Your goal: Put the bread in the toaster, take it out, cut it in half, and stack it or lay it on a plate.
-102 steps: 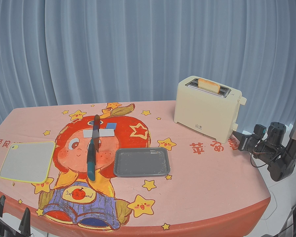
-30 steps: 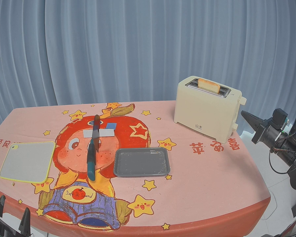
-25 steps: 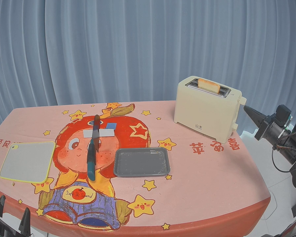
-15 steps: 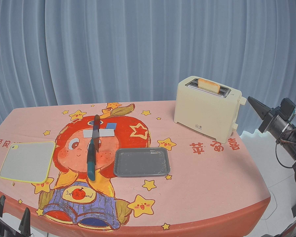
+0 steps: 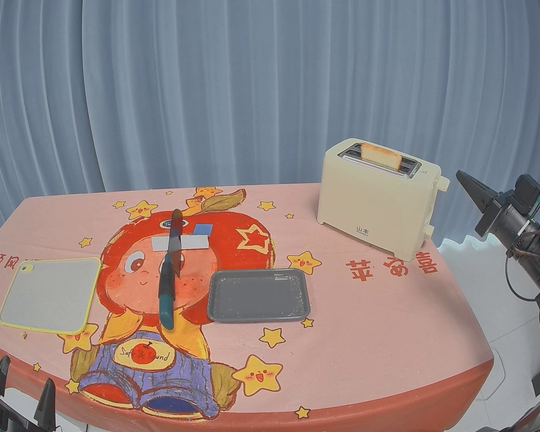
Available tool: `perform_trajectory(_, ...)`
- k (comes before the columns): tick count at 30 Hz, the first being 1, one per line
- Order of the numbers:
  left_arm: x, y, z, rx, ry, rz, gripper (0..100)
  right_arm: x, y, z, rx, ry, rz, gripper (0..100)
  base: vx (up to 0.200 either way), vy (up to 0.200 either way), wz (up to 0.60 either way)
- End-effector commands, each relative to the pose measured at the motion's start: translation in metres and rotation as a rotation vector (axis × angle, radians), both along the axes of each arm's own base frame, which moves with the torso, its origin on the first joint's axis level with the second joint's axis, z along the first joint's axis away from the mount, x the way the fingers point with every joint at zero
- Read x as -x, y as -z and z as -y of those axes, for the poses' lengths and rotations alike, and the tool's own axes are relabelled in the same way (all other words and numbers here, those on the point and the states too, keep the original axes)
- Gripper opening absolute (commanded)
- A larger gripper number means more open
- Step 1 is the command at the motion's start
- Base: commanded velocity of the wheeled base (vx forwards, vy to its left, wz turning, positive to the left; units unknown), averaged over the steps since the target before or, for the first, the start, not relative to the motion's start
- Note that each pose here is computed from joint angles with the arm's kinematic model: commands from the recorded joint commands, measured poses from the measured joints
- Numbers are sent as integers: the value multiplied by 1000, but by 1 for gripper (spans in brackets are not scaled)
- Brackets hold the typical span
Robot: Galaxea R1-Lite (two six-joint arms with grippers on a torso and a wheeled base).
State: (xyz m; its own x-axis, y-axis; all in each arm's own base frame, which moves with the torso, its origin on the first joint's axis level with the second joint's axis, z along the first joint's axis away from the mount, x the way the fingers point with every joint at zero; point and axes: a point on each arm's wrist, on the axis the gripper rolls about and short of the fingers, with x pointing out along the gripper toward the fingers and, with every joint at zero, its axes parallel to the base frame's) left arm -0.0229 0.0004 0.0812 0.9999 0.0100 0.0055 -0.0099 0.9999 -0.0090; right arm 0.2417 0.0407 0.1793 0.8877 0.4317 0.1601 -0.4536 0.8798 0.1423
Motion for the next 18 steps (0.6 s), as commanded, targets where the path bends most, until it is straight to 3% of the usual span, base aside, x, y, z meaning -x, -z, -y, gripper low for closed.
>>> perform_trajectory(1, -1, 5, 0, 0, 1, -18, 100, -3, 0, 4, 1, 16, -2, 0, 0, 0, 0)
perform_trajectory(9, -1, 5, 0, 0, 1, -18, 100, -16, 11, 15, 11, 58, -34, 0, 0, 0, 0)
perform_trajectory(15, -1, 5, 0, 0, 1, -18, 100, -39, 30, 23, 111, 107, -53, 0, 0, 0, 0)
perform_trajectory(18, -1, 5, 0, 0, 1, -18, 100, -43, 31, 25, 114, 115, -50, 0, 0, 0, 0)
